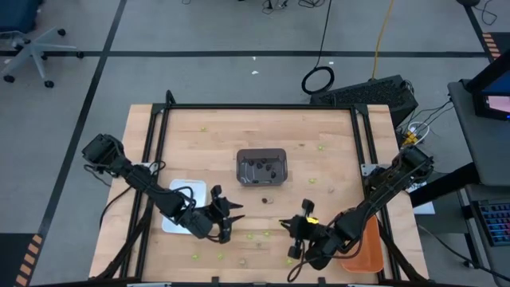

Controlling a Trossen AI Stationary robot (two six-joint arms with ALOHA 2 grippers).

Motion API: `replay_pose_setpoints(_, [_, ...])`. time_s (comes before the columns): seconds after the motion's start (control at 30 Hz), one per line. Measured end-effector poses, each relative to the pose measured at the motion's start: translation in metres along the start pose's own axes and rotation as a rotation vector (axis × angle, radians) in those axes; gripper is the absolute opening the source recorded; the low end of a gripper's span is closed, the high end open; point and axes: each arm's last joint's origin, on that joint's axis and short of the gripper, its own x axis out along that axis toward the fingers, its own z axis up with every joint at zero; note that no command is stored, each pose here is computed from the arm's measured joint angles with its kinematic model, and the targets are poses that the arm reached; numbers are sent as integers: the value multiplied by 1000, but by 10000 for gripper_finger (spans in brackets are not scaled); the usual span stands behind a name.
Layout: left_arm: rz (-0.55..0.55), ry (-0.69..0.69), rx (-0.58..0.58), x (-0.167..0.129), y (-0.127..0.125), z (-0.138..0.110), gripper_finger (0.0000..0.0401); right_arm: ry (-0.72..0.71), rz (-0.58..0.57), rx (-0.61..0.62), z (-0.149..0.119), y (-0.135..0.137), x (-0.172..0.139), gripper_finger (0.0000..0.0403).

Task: Sort Halloween decoration
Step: Put the green spider toy into the orange bin

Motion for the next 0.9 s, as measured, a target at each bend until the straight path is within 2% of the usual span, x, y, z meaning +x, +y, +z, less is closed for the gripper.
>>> replay_pose_setpoints(0.2, [-21,-2,21,-4,-5,-2,145,22,39,201,1,2,0,0])
replay_pose_setpoints(0.53, [-54,3,70,-12,-14,-7,145,184,228,344,13,0,-18,0])
replay_pose_setpoints(0.7, [-51,6,109,-12,-14,-7,145,348,278,397,20,-16,-38,0])
replay_pose_setpoints(0.9, [-37,1,138,-11,-12,-6,145,589,241,423,18,-39,-63,0])
